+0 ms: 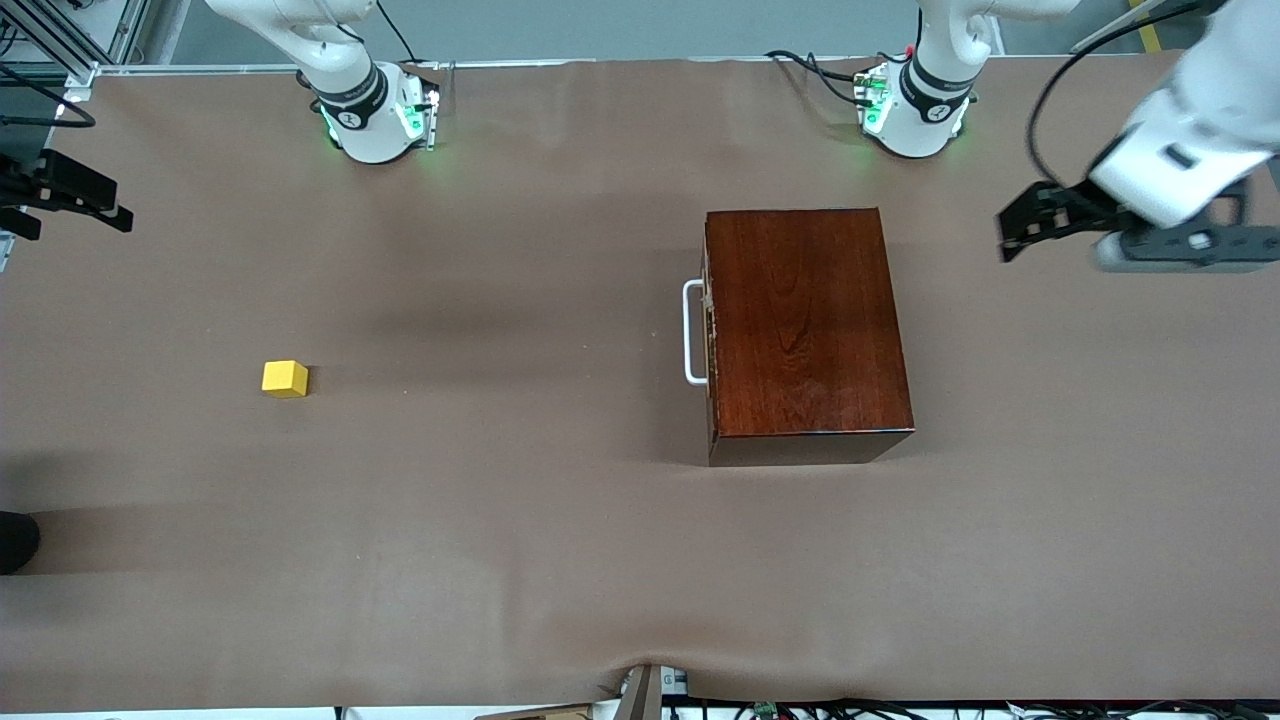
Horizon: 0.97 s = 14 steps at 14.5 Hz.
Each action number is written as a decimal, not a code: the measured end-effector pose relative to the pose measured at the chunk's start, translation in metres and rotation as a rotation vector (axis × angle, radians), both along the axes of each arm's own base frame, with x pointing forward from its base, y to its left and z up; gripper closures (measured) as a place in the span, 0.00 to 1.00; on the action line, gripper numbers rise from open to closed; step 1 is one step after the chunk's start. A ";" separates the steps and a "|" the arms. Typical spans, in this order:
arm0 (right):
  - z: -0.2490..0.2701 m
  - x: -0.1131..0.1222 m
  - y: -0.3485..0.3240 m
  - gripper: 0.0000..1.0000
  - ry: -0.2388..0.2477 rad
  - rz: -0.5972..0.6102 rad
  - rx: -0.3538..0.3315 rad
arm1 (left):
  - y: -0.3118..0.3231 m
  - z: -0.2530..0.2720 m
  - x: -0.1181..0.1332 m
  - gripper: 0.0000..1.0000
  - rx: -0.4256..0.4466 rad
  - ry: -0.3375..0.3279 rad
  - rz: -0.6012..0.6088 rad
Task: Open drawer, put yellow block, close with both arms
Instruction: 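Move the left gripper over the box toward the white drawer handle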
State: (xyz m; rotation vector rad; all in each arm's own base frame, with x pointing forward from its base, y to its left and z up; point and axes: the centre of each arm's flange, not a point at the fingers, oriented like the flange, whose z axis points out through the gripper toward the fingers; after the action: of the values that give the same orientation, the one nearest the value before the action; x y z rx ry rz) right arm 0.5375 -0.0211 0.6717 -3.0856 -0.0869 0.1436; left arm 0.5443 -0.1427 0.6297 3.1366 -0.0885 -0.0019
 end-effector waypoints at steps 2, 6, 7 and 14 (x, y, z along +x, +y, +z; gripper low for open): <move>0.000 0.000 0.000 0.00 0.000 0.000 0.000 | -0.039 -0.019 0.003 0.00 0.003 0.009 -0.037; 0.000 0.000 0.000 0.00 0.001 0.000 0.000 | -0.120 -0.056 0.008 0.00 0.005 0.012 -0.063; 0.000 0.000 0.000 0.00 0.001 0.000 0.000 | -0.140 -0.062 0.012 0.00 0.004 0.008 -0.069; 0.000 0.000 0.000 0.00 0.001 -0.001 0.001 | -0.289 -0.159 0.020 0.00 -0.010 -0.035 0.010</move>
State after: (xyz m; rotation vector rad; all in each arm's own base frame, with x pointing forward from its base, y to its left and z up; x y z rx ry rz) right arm 0.5375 -0.0215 0.6713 -3.0848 -0.0855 0.1451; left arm 0.5642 -0.4320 0.4707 3.1274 -0.0733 0.0529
